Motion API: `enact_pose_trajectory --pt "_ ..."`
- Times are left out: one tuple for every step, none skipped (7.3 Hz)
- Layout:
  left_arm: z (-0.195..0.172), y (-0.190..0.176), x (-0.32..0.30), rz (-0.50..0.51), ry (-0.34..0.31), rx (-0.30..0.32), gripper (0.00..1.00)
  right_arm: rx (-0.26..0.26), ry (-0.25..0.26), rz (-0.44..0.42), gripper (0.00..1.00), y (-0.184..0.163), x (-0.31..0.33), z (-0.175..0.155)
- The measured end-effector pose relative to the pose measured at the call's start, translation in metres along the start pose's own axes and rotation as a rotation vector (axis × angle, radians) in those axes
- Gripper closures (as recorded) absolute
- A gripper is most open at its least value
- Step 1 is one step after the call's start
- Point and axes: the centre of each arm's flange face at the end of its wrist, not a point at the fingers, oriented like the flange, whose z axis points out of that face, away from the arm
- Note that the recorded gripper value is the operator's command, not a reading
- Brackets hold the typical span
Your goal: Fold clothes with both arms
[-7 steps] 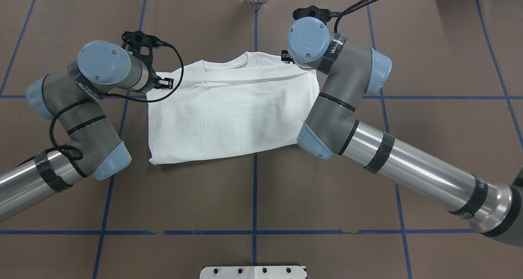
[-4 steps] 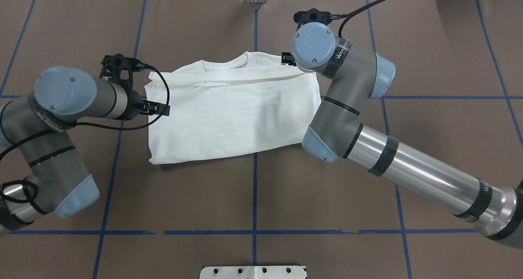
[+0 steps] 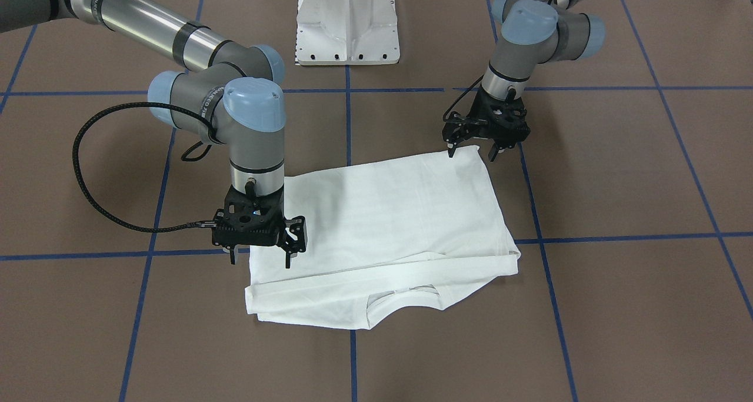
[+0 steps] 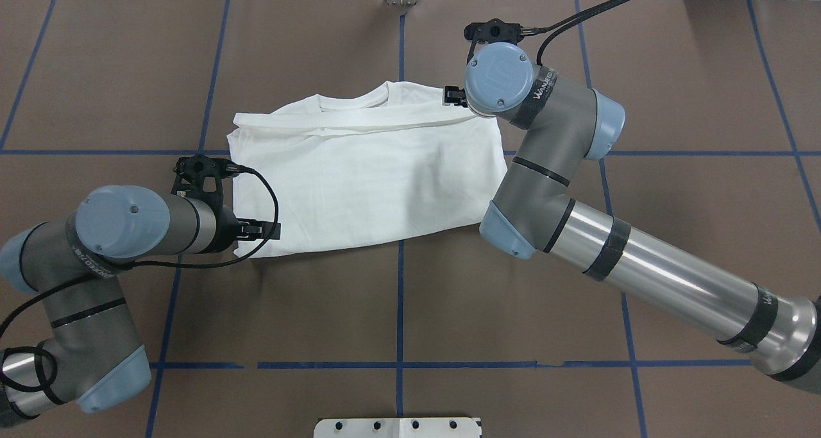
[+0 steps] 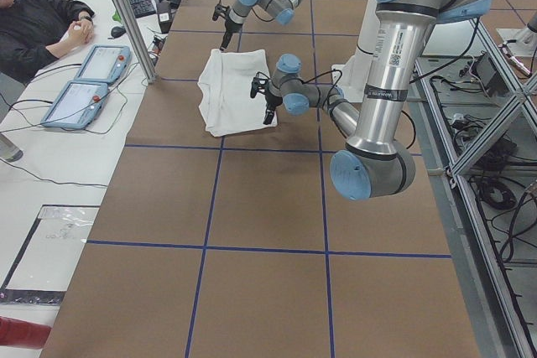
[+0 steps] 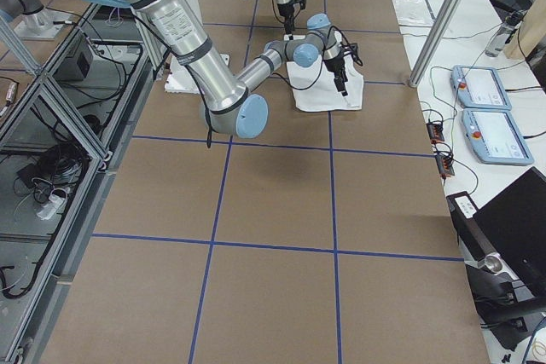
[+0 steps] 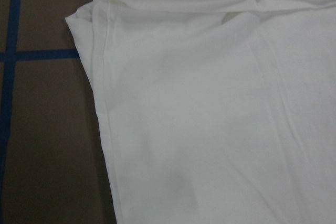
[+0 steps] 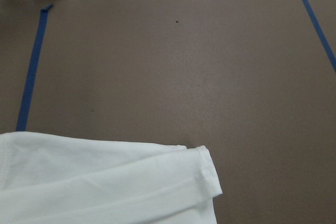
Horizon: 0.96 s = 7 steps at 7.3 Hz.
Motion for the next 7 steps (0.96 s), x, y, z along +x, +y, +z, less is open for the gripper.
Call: enact_pose_trajectory --pt "0.004 0.0062 0.0015 -0.005 -0.004 -0.005 0.47 0.001 -0.001 0.0 0.0 -0.0001 -0.0002 -0.0003" --pt "0.0071 0.0101 0.0025 -0.016 -0.007 -0.009 0.77 0.001 -0.001 0.0 0.0 -0.0002 -0.0004 -0.0004" --pt "0.009 0.0124 0.0028 -0.026 -0.009 -0.013 1.0 0.002 -0.002 -0.001 0.0 -0.0004 -0.0005 -0.0006" --pt "0.0099 0.014 0.0034 -0.031 -0.01 -0.015 1.0 0.003 -0.002 -0.001 0.0 -0.0005 -0.0007 -0.0008" --pt "0.0097 0.0145 0.0039 -0.032 -0.009 -0.015 1.0 0.003 -0.002 -0.002 0.0 -0.0005 -0.0007 -0.0008" --pt "0.0077 0.0143 0.005 -0.031 -0.006 -0.013 1.0 0.003 -0.001 -0.002 0.0 -0.0004 -0.0005 -0.0006" --pt "0.0047 0.0143 0.0041 -0.028 -0.004 -0.011 1.0 0.003 -0.001 -0.003 0.0 -0.0004 -0.0004 -0.0005"
